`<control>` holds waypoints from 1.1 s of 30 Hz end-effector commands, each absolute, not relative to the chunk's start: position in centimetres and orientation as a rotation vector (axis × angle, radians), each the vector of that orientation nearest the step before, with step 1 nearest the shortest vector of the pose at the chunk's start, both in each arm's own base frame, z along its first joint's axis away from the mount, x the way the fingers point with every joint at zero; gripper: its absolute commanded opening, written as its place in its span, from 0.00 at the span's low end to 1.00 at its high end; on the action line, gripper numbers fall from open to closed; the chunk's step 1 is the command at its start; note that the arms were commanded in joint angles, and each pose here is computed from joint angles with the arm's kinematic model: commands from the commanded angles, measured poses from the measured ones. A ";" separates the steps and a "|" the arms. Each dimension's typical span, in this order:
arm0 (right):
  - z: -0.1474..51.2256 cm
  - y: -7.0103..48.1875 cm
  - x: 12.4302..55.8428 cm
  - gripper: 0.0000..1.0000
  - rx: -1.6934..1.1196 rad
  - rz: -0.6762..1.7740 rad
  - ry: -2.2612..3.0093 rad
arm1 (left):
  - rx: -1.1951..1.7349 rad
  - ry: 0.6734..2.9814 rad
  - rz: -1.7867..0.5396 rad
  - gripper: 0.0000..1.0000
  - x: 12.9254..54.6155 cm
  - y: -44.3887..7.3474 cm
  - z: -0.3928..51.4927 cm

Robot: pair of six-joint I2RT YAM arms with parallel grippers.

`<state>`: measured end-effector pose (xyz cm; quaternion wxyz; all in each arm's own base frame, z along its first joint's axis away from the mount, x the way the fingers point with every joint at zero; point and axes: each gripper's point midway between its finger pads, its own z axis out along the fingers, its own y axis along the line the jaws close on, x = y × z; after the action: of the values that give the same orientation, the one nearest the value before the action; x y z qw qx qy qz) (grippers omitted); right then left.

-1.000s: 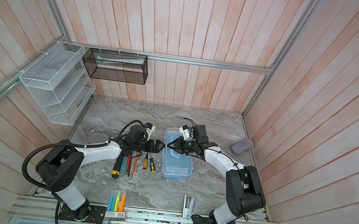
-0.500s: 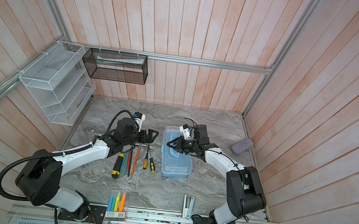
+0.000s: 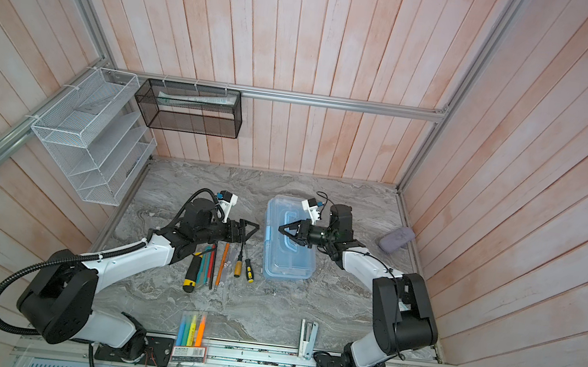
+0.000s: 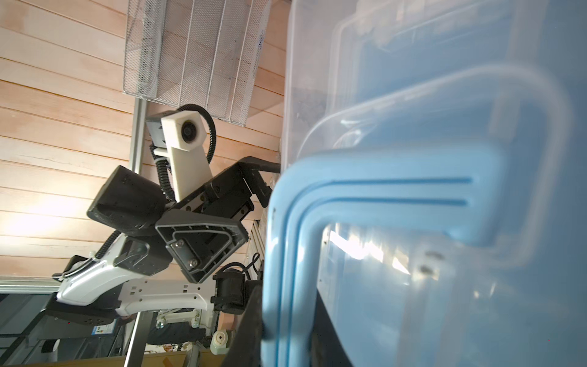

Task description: Pack the tool kit

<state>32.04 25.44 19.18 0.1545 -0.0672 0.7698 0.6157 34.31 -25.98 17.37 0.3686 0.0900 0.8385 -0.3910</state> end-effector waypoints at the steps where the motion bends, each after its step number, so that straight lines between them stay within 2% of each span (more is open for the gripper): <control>1: 22.9 24.9 31.0 0.00 -0.353 1.851 2.036 | 0.266 2.103 -1.061 0.97 33.6 -26.1 18.8; 16: 21.6 22.7 31.8 0.00 -0.265 1.876 2.037 | 0.232 2.062 -1.275 0.92 32.8 -27.1 19.0; 21: 20.7 22.6 32.0 0.00 -0.241 1.888 2.052 | 0.222 2.054 -1.380 0.87 32.7 -28.0 18.2; 29: 20.0 22.6 32.2 0.00 -0.219 1.891 2.068 | 0.207 2.056 -1.442 0.71 33.3 -28.8 16.9; 33: 19.7 22.7 32.3 0.00 -0.210 1.896 2.069 | 0.209 2.038 -1.509 0.69 33.6 -29.5 16.7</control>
<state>32.39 22.50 19.22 0.1415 -0.0383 0.7369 0.6600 33.63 -28.96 15.98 0.2959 0.0689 0.7862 -0.5382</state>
